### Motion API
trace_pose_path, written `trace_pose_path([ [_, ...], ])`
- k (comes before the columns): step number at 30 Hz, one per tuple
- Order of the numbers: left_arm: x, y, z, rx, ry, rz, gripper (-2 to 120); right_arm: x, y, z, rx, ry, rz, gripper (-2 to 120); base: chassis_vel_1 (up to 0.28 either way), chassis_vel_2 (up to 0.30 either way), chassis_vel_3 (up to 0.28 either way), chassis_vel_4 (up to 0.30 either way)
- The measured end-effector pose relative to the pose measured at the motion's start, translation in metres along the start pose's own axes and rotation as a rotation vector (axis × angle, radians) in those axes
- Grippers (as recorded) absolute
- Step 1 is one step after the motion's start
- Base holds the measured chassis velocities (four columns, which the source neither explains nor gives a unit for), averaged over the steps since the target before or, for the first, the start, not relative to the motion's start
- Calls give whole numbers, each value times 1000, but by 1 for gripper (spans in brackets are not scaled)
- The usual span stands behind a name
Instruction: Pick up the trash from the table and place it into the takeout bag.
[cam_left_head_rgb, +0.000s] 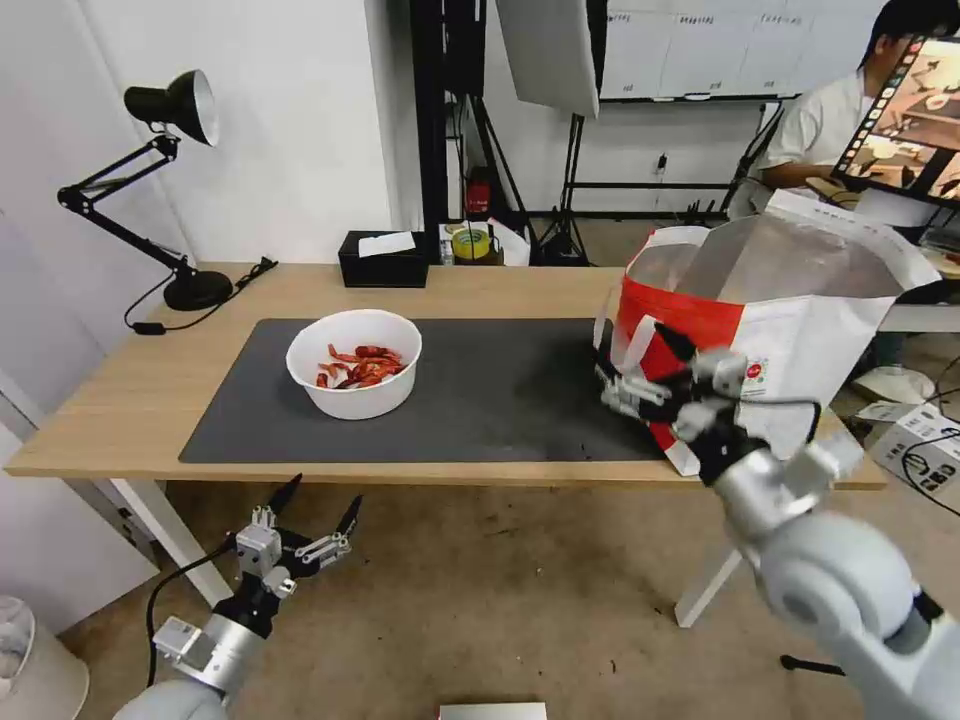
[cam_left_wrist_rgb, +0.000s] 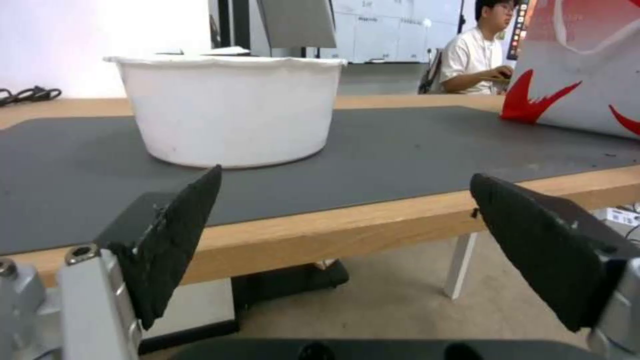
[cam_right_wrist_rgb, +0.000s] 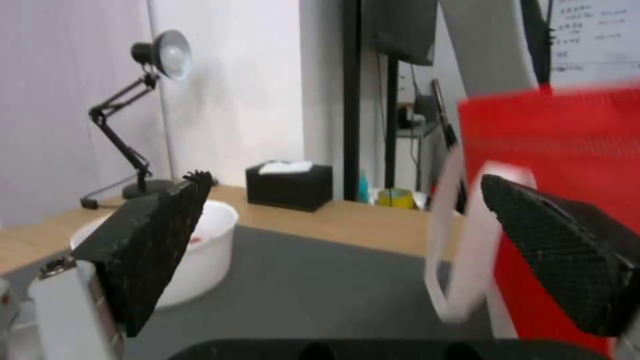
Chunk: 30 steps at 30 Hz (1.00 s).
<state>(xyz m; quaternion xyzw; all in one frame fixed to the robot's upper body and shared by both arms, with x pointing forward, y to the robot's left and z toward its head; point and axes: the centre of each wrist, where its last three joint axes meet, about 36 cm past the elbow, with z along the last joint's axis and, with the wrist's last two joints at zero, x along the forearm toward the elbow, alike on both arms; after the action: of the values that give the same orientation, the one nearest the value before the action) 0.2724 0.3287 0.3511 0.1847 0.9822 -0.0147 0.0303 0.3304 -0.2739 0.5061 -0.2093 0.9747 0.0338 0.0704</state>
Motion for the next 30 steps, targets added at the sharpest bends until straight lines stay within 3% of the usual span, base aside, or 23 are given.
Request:
trace_pose_path([
  [5,1,2,4,-1,-2,6,100,32,8,29,-19,40,42,100,0,0,0,0],
  [7,2,2,7,0,0,9,100,57,15,53,-19,60,71,100,0,0,0,0],
  [15,1,3,10,4,-1,16,100,86,22,107,26,103,134,100,0,0,0,0],
  [30,2,5,11,11,-1,17,100,90,27,136,57,141,189,100,0,0,0,0],
])
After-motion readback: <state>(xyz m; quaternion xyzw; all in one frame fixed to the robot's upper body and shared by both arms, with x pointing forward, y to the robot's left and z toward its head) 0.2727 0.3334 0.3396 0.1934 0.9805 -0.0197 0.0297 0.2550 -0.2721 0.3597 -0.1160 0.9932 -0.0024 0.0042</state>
